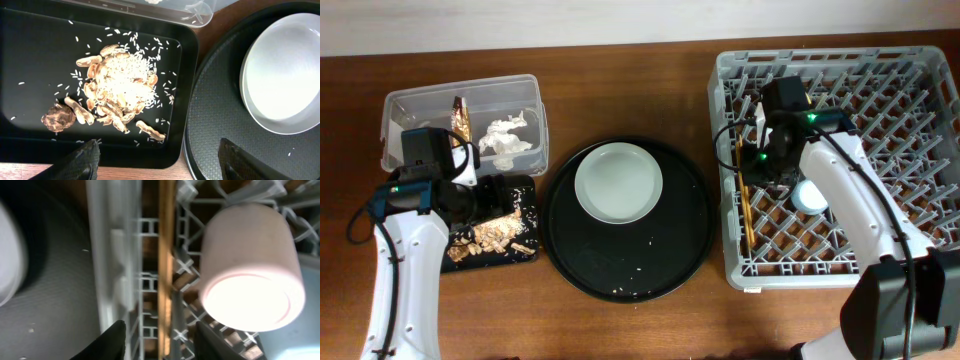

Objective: Sort waste into correct bins and load items into the dishwasher rack
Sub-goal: 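Grasp the edge of the white plate with right gripper, then stand the white plate upright in the dish rack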

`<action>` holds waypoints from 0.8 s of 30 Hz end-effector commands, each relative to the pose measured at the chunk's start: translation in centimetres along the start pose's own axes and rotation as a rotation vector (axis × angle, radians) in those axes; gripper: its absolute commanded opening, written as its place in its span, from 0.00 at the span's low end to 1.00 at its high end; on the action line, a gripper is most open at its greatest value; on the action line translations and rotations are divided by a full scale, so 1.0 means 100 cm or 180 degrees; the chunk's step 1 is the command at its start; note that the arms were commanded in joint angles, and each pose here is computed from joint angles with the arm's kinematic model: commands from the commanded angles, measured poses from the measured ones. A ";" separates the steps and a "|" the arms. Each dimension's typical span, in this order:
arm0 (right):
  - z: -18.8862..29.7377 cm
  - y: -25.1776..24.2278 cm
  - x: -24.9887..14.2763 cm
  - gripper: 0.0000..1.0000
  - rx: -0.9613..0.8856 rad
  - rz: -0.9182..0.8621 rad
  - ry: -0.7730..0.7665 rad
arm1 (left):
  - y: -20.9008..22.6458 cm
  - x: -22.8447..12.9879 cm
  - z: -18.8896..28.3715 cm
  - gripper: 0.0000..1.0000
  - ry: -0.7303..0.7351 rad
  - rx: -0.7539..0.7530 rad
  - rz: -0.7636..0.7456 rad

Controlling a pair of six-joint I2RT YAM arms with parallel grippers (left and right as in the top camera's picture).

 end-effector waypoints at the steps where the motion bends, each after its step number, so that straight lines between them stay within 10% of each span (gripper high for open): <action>1: 0.027 0.045 0.016 0.45 0.0683 0.0160 -0.0184 | 0.001 0.002 0.005 0.75 -0.0059 0.0017 0.0007; 8: -0.044 0.156 -0.013 0.62 0.0664 0.0724 -0.0116 | 0.001 0.002 0.005 0.75 -0.0059 0.0017 0.0007; 15: -0.138 0.145 -0.042 0.41 0.0241 0.0365 0.0537 | 0.001 0.002 0.005 0.75 -0.0059 0.0017 0.0007; 18: -0.128 0.135 -0.042 0.06 0.0169 0.0297 0.0621 | 0.001 0.002 0.005 0.75 -0.0059 0.0017 0.0007; 24: 0.032 0.087 0.031 0.04 -0.0100 0.0285 -0.0798 | 0.001 0.002 0.005 0.75 -0.0059 0.0016 0.0007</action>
Point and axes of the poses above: each gripper's point midway between its finger pads, its own z axis back along the fingers, its own y axis along the line the jaws close on, x = y × z, the point moved 3 cm from there along z, back along the fingers, and after that the axes turned 9 degrees about -z, right-handed, at the moved point
